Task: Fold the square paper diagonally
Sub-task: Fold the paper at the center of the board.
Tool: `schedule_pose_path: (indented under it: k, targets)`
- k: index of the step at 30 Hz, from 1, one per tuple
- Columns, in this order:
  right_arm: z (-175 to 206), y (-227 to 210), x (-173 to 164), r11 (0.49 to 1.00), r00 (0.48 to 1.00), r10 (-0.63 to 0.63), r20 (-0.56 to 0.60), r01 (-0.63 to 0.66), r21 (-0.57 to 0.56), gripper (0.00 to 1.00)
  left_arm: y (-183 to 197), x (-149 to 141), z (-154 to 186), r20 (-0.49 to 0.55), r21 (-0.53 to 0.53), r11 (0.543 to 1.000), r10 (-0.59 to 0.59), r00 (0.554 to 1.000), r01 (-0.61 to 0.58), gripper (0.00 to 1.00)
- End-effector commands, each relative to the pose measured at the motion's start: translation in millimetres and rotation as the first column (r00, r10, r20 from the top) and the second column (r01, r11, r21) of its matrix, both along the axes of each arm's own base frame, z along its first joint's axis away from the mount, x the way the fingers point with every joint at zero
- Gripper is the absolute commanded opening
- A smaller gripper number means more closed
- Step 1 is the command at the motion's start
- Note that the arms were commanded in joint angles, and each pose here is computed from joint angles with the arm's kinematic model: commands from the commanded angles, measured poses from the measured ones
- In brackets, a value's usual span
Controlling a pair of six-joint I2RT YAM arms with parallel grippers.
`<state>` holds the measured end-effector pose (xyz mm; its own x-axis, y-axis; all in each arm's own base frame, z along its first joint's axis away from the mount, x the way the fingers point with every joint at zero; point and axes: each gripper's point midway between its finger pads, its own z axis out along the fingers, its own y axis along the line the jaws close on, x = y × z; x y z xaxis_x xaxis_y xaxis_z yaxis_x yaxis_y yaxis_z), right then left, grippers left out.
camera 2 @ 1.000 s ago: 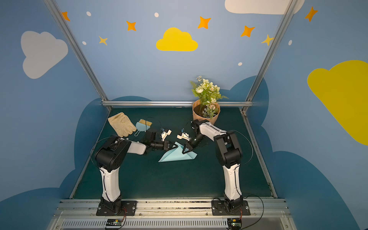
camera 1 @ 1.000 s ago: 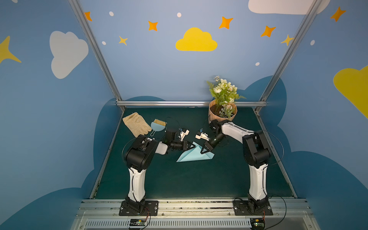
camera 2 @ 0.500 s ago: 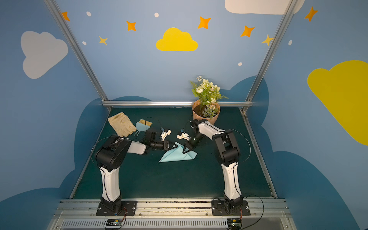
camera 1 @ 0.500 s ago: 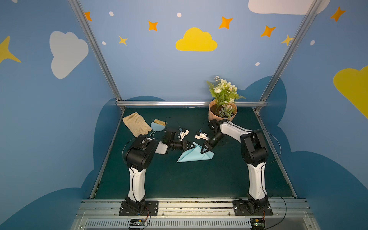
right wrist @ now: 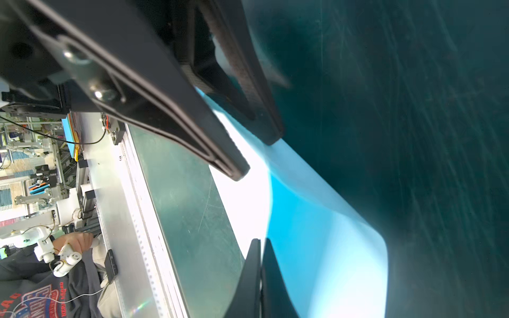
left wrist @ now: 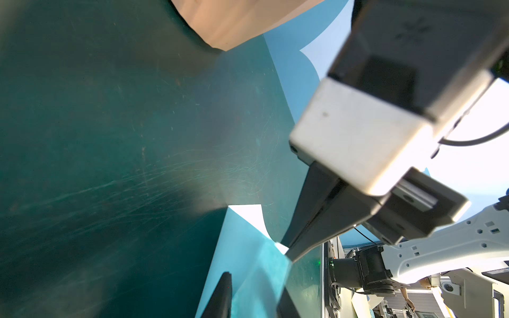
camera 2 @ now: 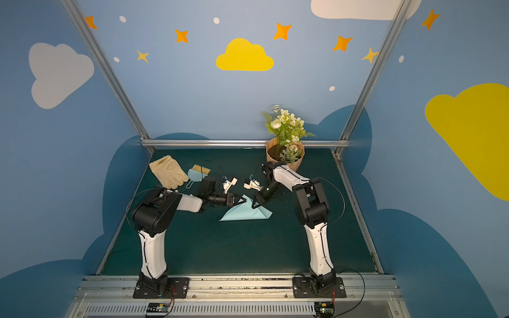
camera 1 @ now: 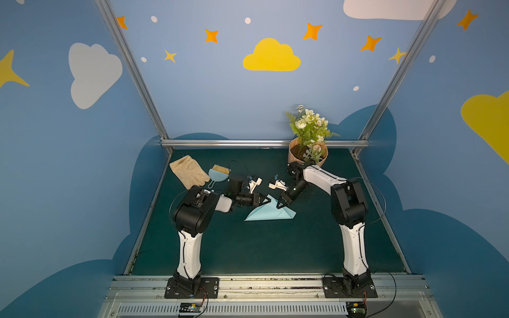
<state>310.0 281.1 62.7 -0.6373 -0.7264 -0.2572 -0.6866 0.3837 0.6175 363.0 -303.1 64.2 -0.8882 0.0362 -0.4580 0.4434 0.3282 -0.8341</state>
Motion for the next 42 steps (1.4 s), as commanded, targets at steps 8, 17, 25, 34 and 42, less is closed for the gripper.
schedule_pose_path:
  k: [8,17,25,34,42]
  targets:
    - [0,-2,0,0.999,0.999,0.034,-0.007,-0.034,0.013,0.0,-2,1,-9,-0.021,-0.007,1.0,-0.026,0.999,0.026,0.27]
    - [-8,-4,10,0.999,0.999,0.038,0.0,-0.038,-0.013,0.0,-4,1,-8,-0.022,-0.019,0.999,-0.046,0.999,0.045,0.27]
    - [-6,-1,14,0.998,0.998,0.06,0.024,-0.06,0.003,0.0,-4,1,-9,-0.029,-0.011,0.998,-0.059,0.998,0.058,0.29]
    - [-3,-3,8,0.994,0.994,0.103,0.032,-0.104,0.024,0.0,-7,3,-9,-0.034,-0.015,0.997,-0.077,0.996,0.076,0.29]
    - [3,2,10,0.992,0.992,0.117,0.055,-0.12,0.043,0.0,-8,3,-11,-0.038,-0.019,0.996,-0.084,0.996,0.084,0.28]
